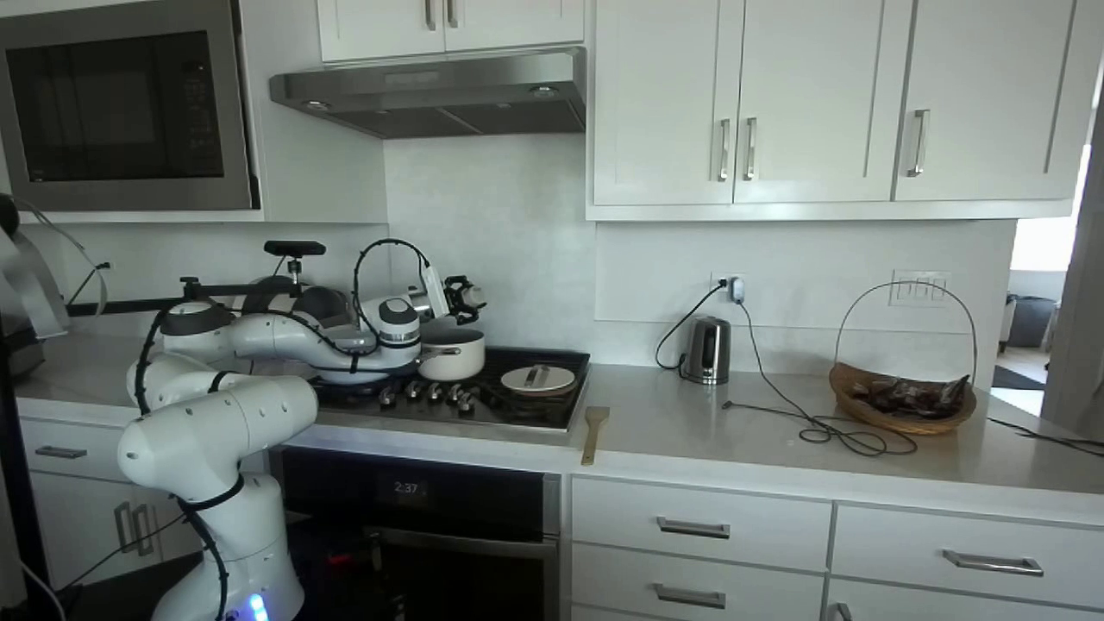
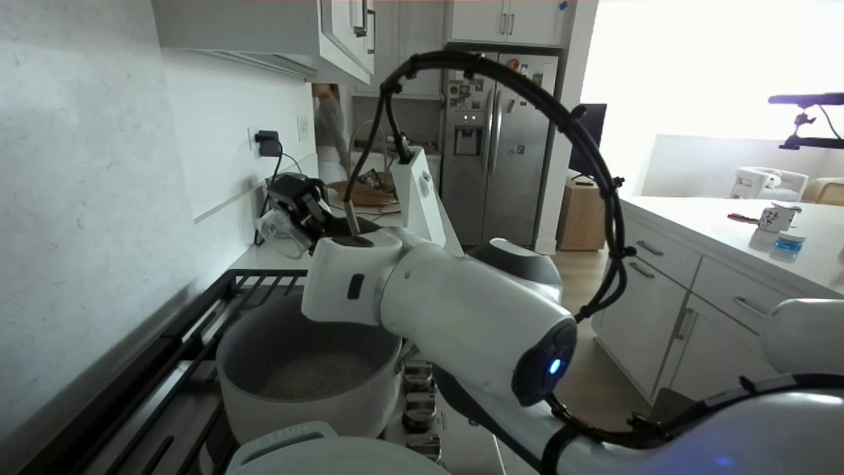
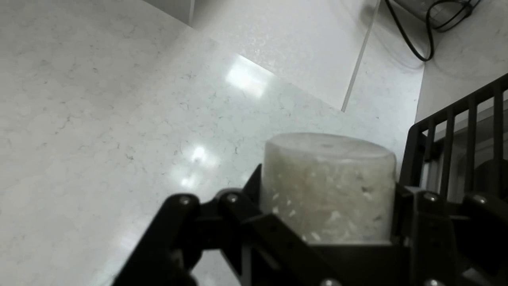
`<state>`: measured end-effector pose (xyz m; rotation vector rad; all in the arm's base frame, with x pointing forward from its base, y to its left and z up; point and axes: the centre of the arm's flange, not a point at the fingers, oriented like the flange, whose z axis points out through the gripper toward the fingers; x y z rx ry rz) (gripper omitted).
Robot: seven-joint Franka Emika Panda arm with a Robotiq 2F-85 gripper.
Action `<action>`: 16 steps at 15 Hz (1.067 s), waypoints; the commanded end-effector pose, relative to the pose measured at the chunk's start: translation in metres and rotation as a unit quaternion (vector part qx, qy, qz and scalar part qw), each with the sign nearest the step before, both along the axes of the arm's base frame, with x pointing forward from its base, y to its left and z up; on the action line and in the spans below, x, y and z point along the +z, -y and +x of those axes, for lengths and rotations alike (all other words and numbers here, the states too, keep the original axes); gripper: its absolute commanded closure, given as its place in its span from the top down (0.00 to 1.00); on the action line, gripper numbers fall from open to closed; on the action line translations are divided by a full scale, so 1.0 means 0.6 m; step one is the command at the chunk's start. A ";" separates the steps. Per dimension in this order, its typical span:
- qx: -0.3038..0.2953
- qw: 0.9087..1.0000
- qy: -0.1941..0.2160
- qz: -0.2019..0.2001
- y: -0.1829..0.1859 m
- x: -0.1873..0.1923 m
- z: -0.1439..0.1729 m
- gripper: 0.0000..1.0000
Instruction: Empty the cup into the pot
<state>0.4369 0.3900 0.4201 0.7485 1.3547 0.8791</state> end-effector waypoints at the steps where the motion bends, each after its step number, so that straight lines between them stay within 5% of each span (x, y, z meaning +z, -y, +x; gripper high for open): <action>1: 0.015 1.000 0.014 -0.004 0.090 -0.015 0.020 0.32; 9: 0.041 0.985 0.064 -0.152 0.061 -0.024 0.031 0.32; 16: 0.012 0.986 0.049 -0.156 0.057 -0.003 0.026 0.32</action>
